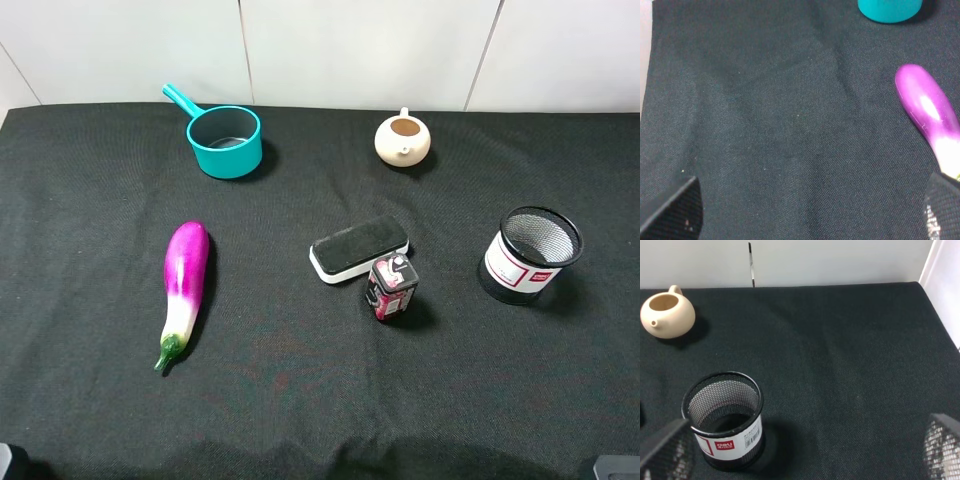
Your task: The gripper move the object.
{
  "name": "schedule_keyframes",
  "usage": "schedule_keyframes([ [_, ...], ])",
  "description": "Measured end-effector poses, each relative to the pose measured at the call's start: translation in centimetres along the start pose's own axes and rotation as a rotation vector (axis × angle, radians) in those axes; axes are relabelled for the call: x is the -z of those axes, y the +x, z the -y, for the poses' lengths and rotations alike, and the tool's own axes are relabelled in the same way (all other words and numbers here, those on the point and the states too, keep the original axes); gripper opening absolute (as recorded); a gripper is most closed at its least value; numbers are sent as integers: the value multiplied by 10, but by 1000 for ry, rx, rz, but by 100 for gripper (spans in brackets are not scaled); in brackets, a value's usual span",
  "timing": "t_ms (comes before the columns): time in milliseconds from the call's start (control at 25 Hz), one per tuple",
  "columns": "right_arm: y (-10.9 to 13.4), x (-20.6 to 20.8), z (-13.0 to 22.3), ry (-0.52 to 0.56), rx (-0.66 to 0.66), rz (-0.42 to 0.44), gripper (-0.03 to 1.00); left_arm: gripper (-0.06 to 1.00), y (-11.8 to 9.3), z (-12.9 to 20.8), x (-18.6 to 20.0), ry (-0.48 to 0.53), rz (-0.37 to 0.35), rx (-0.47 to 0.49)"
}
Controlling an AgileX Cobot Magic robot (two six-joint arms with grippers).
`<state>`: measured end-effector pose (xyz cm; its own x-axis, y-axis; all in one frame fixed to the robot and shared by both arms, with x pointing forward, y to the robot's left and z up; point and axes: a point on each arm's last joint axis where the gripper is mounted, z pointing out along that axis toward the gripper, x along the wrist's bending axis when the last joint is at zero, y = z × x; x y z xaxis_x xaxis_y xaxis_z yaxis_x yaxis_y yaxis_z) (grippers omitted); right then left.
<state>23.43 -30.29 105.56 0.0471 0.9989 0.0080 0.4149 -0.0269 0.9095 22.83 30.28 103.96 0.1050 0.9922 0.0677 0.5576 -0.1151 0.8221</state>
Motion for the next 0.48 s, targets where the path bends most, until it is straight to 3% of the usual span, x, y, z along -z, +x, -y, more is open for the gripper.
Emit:
schedule_keyframes([
  [480,0,0,0,0,0,0,69,93,0,0,0,0,0,-3],
])
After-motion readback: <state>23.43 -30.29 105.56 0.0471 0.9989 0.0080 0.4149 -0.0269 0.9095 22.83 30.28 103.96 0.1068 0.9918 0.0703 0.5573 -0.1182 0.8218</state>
